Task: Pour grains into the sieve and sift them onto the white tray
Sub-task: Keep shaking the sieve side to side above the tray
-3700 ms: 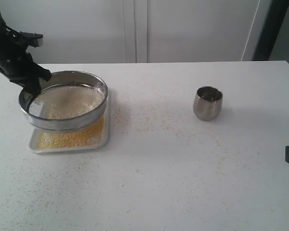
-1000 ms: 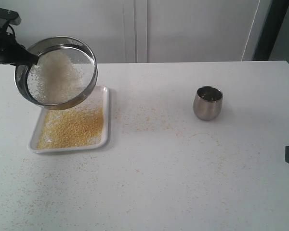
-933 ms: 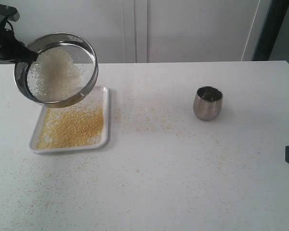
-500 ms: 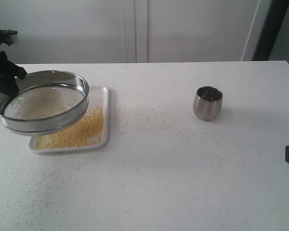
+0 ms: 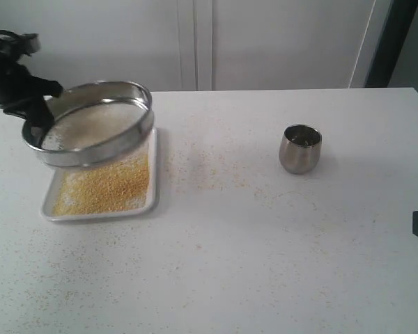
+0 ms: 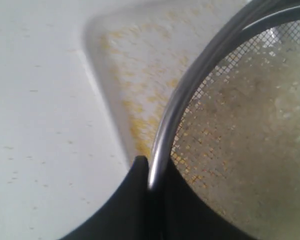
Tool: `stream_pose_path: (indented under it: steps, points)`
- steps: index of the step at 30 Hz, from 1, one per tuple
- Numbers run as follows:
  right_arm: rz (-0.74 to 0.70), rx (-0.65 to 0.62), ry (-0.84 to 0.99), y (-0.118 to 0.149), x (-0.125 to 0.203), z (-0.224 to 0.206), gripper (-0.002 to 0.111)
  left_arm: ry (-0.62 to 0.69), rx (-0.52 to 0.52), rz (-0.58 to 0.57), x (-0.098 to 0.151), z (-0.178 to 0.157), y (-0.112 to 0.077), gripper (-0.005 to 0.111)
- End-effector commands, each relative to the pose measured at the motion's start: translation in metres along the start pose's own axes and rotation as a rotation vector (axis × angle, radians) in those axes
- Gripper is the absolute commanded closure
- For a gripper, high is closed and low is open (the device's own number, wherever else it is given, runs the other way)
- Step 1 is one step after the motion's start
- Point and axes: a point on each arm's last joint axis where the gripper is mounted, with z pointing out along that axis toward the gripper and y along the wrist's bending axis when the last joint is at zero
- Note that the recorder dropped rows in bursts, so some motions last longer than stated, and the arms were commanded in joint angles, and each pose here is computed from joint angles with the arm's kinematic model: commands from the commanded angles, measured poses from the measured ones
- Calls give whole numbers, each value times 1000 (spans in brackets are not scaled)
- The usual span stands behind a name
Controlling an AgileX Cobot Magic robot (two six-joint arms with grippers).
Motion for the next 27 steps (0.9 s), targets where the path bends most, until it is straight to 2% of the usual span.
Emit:
stream_pose_path:
  steps: [1, 2, 3, 4, 5, 6, 7, 8, 9, 10, 11, 12, 13, 14, 15, 16, 17, 18, 19, 20, 21, 22, 23, 24, 25, 26, 27]
  points:
    - [-2, 4, -11, -1, -2, -1, 108, -3, 197, 156, 7, -4, -19, 107]
    - [-2, 4, -11, -1, -2, -1, 108, 59, 29, 167, 12, -5, -3, 107]
    - [-2, 4, -11, -1, -2, -1, 108, 56, -55, 84, 14, -9, 16, 107]
    - [-2, 4, -11, -1, -2, -1, 108, 6, -39, -100, 16, -18, 39, 107]
    - [-2, 4, -11, -1, -2, -1, 108, -11, 40, -89, 17, -17, 37, 107]
    - [-2, 4, -11, -1, -2, -1, 108, 1, 156, 42, 18, -8, 14, 107]
    - [-2, 4, -11, -1, -2, -1, 108, 51, 133, 112, 19, 4, -7, 107]
    - [-2, 4, -11, -1, -2, -1, 108, 74, 75, 129, 19, 9, -12, 107]
    - [-2, 4, -11, -1, -2, -1, 108, 87, -66, 138, 19, 9, -5, 107]
    - [-2, 4, -11, -1, -2, -1, 108, 70, -130, 97, 18, 3, 6, 107]
    - [-2, 4, -11, -1, -2, -1, 108, 15, -136, -93, 18, -6, 24, 107]
    - [-2, 4, -11, -1, -2, -1, 108, -4, -84, -115, 17, -6, 23, 107]
    - [-2, 4, -11, -1, -2, -1, 108, 14, 0, 37, 17, 5, -3, 107]
    - [-2, 4, -11, -1, -2, -1, 108, 50, -12, 129, 19, 15, -22, 107]
    - [-2, 4, -11, -1, -2, -1, 108, 125, -153, 240, 23, 27, -41, 107]
    - [-2, 4, -11, -1, -2, -1, 108, 145, -251, 221, 24, 25, -33, 107]
    - [-2, 4, -11, -1, -2, -1, 108, 138, -322, 167, 24, 18, -16, 107]
    - [-2, 4, -11, -1, -2, -1, 108, 93, -342, 84, 22, 6, 1, 107]
    - [-2, 4, -11, -1, -2, -1, 108, 53, -318, -1, 22, -3, 13, 107]
    - [-2, 4, -11, -1, -2, -1, 108, 5, -240, -97, 21, -9, 21, 107]
    - [-2, 4, -11, -1, -2, -1, 108, -30, -111, -95, 19, -7, 13, 107]
    - [-2, 4, -11, -1, -2, -1, 108, -41, -16, -13, 18, 0, -2, 107]
    - [-2, 4, -11, -1, -2, -1, 108, -31, 33, 90, 18, 9, -22, 107]
    - [-2, 4, -11, -1, -2, -1, 108, 9, 2, 159, 20, 17, -37, 107]
    - [-2, 4, -11, -1, -2, -1, 108, 54, -79, 218, 22, 21, -43, 107]
    - [-2, 4, -11, -1, -2, -1, 108, 74, -183, 203, 23, 18, -34, 107]
    - [-2, 4, -11, -1, -2, -1, 108, 59, -264, 140, 22, 9, -18, 107]
